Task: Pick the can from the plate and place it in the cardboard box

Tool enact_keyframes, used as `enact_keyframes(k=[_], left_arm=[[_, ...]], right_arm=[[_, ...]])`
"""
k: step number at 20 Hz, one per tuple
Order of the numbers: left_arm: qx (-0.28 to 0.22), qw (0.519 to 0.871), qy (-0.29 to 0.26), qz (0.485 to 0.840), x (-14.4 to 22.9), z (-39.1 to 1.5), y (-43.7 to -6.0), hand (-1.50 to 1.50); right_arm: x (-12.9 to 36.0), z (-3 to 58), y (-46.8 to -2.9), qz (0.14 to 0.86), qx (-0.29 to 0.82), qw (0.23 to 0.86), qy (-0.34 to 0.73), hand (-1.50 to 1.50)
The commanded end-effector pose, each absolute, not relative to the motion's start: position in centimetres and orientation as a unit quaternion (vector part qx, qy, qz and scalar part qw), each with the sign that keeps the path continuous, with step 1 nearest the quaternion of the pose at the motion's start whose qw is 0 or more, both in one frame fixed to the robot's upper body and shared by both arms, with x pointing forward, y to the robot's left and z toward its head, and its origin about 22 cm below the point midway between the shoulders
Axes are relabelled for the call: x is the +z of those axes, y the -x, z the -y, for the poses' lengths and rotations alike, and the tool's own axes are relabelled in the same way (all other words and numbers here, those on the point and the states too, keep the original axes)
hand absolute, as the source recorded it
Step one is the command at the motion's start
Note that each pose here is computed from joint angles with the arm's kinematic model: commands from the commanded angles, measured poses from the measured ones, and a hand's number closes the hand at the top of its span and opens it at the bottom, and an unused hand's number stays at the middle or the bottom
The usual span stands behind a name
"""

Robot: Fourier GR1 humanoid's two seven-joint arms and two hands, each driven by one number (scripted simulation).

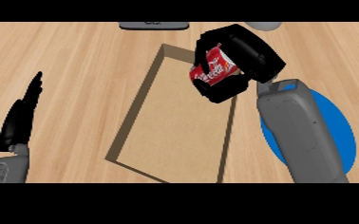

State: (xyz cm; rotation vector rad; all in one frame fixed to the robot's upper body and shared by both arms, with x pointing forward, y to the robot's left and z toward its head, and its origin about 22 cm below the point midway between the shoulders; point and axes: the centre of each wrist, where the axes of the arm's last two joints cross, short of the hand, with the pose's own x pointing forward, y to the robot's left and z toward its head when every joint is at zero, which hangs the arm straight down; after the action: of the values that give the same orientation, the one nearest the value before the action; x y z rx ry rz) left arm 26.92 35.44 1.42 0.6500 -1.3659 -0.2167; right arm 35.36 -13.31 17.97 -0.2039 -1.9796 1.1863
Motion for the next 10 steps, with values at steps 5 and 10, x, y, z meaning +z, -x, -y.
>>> enact_keyframes(k=[5,10], left_arm=[[-0.104,0.716,-0.29,0.627,2.8,-34.8,-27.1,0.0],[-0.108,0.722,-0.282,0.623,1.4,-35.3,-26.6,0.0]], right_arm=[[18.6,5.9,-37.7,0.76,0.471,0.444,0.061,1.5],[15.4,3.0,-38.4,0.749,0.486,0.443,0.085,1.5]])
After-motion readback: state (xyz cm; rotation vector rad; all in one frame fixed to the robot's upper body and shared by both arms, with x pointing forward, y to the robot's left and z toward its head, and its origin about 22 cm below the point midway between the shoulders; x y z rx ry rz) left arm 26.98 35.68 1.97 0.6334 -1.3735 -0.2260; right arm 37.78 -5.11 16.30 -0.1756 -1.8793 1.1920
